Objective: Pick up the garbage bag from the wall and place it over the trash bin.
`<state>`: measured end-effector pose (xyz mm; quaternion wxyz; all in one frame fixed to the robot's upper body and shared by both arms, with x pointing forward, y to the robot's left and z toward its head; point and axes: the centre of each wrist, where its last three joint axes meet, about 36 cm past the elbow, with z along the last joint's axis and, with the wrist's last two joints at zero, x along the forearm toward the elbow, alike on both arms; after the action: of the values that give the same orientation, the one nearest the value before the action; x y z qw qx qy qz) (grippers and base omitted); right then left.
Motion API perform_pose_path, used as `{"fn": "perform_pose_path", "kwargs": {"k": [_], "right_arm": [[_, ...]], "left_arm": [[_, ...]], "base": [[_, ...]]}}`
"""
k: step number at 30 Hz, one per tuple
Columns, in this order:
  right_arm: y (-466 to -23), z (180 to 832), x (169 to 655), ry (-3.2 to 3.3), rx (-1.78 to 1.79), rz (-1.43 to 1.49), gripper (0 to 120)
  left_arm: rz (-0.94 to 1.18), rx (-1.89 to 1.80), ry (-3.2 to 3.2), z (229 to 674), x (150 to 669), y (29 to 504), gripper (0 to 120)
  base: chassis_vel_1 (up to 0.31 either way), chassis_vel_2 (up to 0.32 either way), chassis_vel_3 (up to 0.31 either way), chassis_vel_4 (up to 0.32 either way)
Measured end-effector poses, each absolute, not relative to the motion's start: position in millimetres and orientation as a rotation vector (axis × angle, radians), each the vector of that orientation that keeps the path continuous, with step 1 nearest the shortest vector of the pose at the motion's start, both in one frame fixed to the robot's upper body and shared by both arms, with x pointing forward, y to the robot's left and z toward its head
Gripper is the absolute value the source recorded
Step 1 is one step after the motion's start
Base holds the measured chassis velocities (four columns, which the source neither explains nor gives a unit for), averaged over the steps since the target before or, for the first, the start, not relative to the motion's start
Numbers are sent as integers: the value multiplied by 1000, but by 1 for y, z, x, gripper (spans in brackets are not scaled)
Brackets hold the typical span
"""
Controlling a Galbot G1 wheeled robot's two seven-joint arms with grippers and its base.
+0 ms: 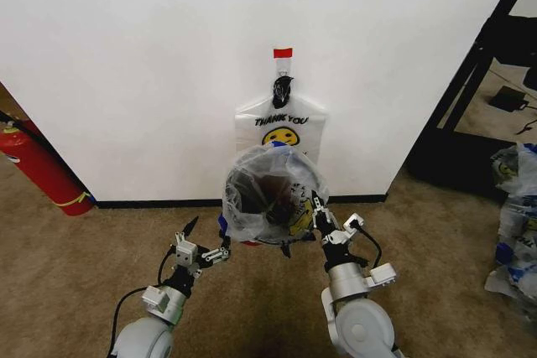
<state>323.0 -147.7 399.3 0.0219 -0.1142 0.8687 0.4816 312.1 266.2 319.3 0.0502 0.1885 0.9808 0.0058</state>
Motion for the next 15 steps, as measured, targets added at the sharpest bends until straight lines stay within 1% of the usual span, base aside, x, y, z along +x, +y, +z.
{"fn": "perform_pose_path", "kwargs": {"k": [5,7,11,14,15], "right_arm": [[-152,391,333,2715,-334,1441,1],[-156,385,342,2729,-311,1419,1],[-159,381,354,2741,-285,1394,1],[-162,377,358,2759,-281,1348,1],[-165,370,359,2782,-289,1291,1]], "left_arm": [[25,606,2968,319,309,270,100],[80,664,2953,312,308,279,100],[220,824,2952,282,304,303,100],[243,837,2955,275,304,313,100],[249,828,2950,276,305,319,100]], "base": [[0,0,0,0],[0,0,0,0],[0,0,0,0],[0,0,0,0],[0,0,0,0]]}}
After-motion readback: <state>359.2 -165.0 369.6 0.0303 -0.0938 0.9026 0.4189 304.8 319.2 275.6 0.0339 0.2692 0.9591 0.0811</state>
